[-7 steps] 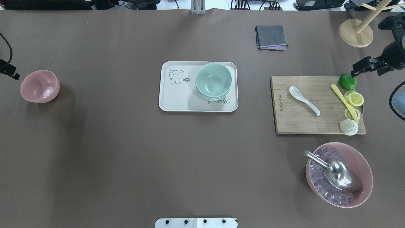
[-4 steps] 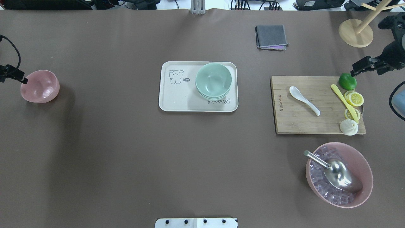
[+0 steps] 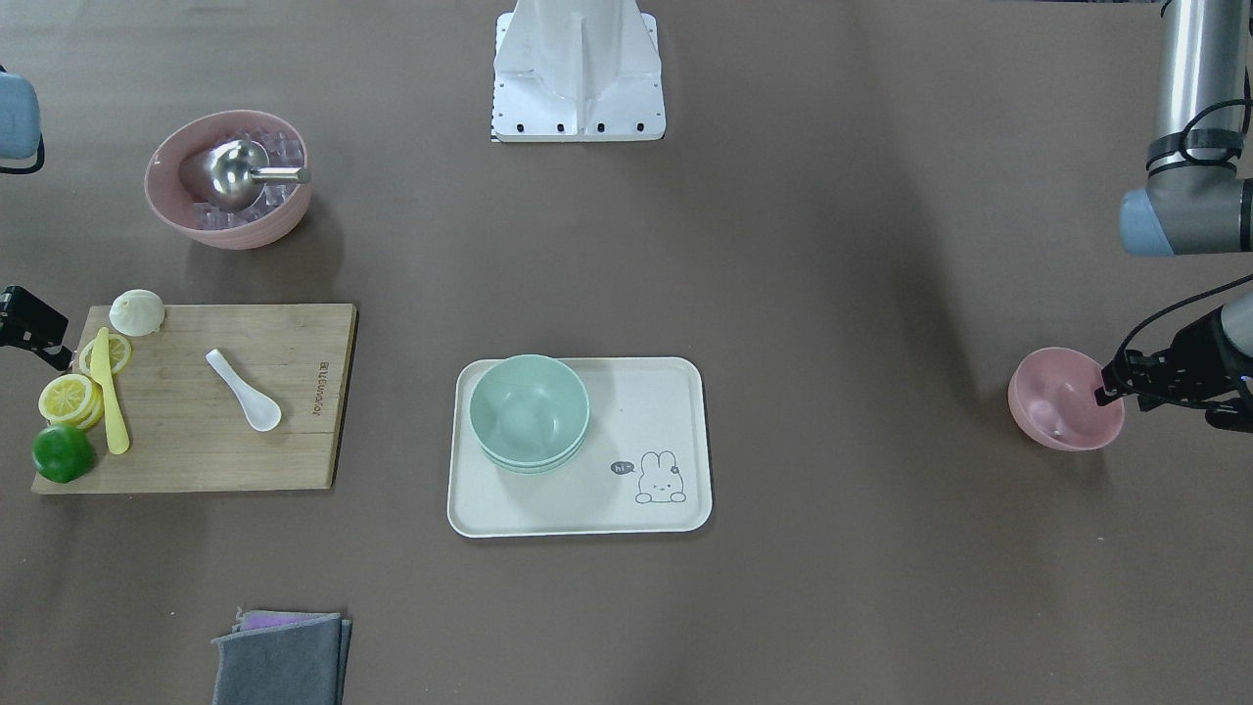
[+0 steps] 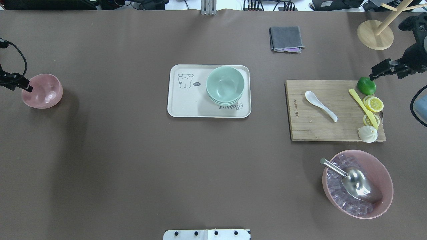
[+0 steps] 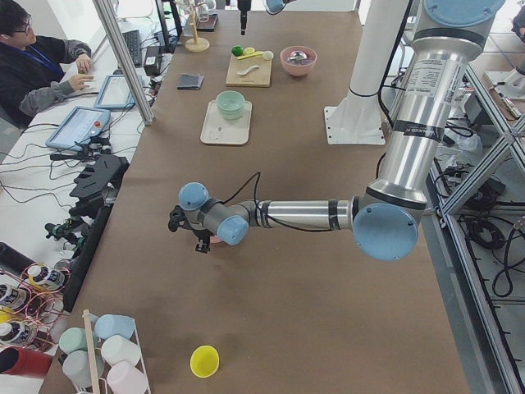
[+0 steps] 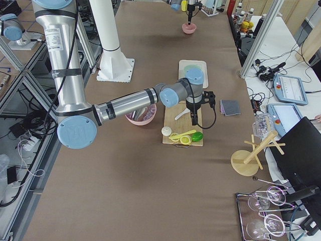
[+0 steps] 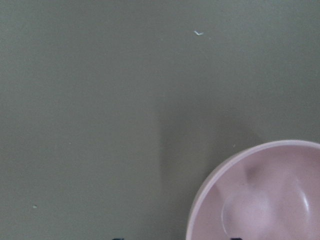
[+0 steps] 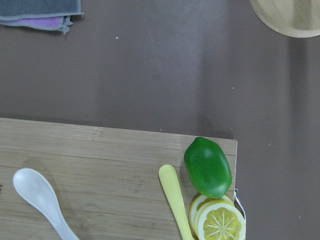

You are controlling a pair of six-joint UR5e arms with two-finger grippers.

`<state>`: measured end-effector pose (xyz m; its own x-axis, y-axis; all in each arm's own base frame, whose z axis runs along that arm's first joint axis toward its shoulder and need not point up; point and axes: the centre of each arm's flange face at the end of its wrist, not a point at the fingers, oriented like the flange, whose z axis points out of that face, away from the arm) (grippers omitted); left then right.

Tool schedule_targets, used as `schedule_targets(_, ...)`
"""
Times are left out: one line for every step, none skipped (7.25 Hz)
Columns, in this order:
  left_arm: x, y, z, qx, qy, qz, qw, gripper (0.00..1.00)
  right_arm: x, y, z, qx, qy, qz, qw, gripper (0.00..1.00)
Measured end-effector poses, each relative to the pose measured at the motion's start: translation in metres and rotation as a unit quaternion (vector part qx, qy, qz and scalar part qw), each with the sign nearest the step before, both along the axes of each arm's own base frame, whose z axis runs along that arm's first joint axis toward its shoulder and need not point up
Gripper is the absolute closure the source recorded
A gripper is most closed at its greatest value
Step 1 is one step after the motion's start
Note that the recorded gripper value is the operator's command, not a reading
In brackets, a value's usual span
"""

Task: Stack pink bowl on green and place spoon
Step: 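Lower the left gripper onto the rim of the pink bowl and grasp it, then lift the pink bowl with the left gripper and carry it over the green bowl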

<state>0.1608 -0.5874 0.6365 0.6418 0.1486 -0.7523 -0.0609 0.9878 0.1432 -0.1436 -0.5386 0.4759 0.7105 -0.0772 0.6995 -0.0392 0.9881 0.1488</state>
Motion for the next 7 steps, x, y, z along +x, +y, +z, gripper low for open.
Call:
schedule_targets(0.001, 0.0, -0.002, 0.002, 0.001, 0.001, 1.0, 1.0, 0.0, 0.0, 0.0, 0.0, 0.0, 0.0, 1.0, 0.0)
schedule_targets(0.001, 0.0, -0.003, 0.003, 0.002, 0.002, 1.0, 1.0, 0.0, 0.0, -0.001, 0.001, 0.0, 0.0, 1.0, 0.0)
schedule_targets(0.001, 0.0, -0.004, 0.005, 0.004, 0.003, 1.0, 1.0, 0.0, 0.0, -0.001, 0.001, 0.0, 0.0, 1.0, 0.0)
schedule_targets(0.001, 0.0, -0.009, 0.008, 0.006, 0.002, 1.0, 1.0, 0.0, 0.0, -0.001, 0.001, -0.001, 0.0, 1.0, 0.0)
schedule_targets(0.001, -0.001, -0.02, 0.01, 0.01, -0.002, 0.9999, 1.0, 0.0, 0.0, -0.001, 0.001, -0.001, 0.0, 1.0, 0.0)
schedule_targets(0.004, -0.005, -0.039, 0.002, 0.023, -0.009, 0.9997, 1.0, 0.0, 0.0, -0.001, 0.001, -0.001, 0.0, 1.0, 0.0)
schedule_targets(0.01, -0.011, -0.07, -0.017, 0.05, -0.023, 0.9984, 1.0, 0.0, 0.0, -0.001, 0.001, -0.001, 0.0, 1.0, 0.0)
